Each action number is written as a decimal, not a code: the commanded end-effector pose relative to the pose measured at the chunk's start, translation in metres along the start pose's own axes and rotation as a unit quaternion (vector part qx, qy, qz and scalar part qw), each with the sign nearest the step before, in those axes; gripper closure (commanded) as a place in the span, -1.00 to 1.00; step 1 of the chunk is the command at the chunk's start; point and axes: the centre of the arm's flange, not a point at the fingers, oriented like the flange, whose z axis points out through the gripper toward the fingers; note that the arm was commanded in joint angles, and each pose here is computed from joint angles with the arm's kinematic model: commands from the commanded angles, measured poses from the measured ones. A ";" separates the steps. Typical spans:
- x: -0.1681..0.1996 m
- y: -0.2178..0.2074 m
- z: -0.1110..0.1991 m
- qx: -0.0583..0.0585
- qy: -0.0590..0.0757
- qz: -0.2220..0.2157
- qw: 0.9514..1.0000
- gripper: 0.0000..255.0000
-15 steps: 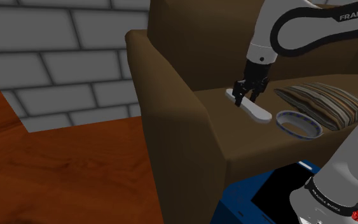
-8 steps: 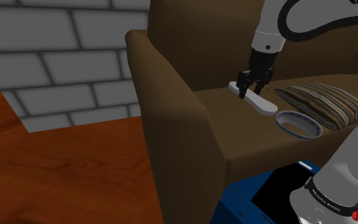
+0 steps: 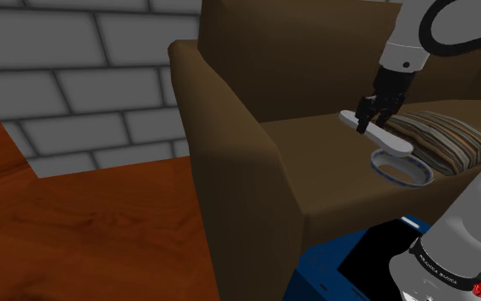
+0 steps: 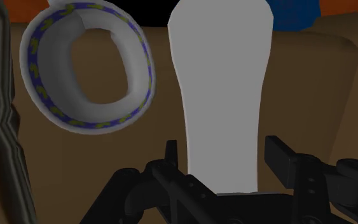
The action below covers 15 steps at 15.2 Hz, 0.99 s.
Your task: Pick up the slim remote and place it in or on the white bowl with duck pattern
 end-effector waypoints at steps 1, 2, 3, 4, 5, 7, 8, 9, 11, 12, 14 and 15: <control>-0.007 0.026 -0.002 0.000 0.000 -0.001 1.000 1.00; -0.012 0.038 -0.002 0.000 0.000 -0.001 1.000 1.00; -0.017 0.050 -0.002 0.000 0.000 -0.001 1.000 1.00; -0.022 0.063 -0.003 0.000 0.000 -0.001 1.000 1.00; -0.027 0.075 -0.003 0.000 0.000 -0.001 1.000 1.00; -0.037 0.099 -0.004 0.000 0.000 -0.001 1.000 1.00; -0.041 0.112 -0.004 0.000 0.000 -0.001 1.000 1.00; -0.046 0.124 -0.004 0.000 0.000 -0.001 1.000 1.00; -0.057 0.150 -0.005 0.000 0.000 -0.001 1.000 1.00; -0.057 0.150 0.000 0.000 0.000 -0.001 1.000 1.00; -0.057 0.150 0.011 0.000 0.000 -0.001 1.000 1.00; -0.057 0.150 0.016 0.000 0.000 -0.001 1.000 1.00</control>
